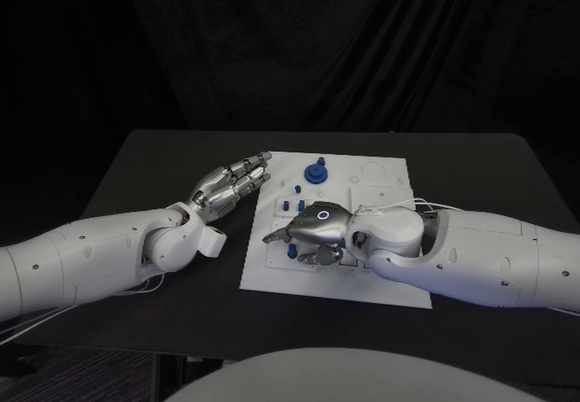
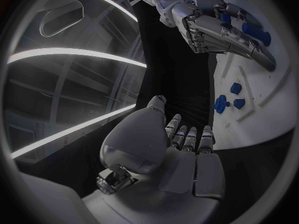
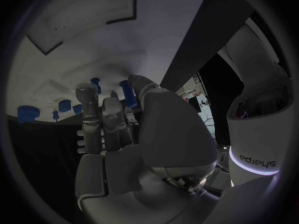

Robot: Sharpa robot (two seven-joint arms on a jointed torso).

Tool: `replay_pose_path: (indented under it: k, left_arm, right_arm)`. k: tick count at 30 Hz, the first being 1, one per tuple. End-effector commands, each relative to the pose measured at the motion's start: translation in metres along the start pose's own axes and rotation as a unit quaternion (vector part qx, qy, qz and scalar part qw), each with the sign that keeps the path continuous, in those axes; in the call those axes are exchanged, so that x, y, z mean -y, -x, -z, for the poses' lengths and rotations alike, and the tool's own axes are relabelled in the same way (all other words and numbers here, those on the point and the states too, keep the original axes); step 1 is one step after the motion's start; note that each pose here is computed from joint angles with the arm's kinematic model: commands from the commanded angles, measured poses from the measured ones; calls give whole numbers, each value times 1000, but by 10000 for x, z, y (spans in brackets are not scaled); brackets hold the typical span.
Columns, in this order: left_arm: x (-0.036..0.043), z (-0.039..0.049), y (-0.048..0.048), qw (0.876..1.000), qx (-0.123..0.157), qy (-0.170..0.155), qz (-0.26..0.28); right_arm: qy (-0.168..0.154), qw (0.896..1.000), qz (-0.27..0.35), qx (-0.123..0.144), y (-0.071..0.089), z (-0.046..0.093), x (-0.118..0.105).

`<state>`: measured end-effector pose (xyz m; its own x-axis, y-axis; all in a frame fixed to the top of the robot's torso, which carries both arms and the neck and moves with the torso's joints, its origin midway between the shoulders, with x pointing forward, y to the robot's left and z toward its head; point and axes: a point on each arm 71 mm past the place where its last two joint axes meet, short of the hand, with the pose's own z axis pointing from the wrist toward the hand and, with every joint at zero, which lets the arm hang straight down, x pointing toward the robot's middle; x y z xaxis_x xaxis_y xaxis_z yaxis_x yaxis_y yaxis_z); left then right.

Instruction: Assemble the parts on the task board

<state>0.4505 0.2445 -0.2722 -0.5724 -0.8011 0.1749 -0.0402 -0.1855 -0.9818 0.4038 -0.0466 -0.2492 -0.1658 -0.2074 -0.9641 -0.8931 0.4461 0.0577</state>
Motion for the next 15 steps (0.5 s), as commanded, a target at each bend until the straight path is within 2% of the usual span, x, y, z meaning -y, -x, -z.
replay_pose_path:
  k: [1, 9, 15]
  left_arm:
    - [12, 2, -14, 1000, -6, -11, 6]
    - [15, 11, -9, 1000, -5, -12, 5]
    - [24, 33, 11, 1000, -2, -13, 4]
  right_arm:
    - [-6, 1000, -11, 16, 11, 3, 5]
    - [0, 997, -22, 71, 97, 89, 20]
    - [-9, 989, -51, 141, 368, 315, 136]
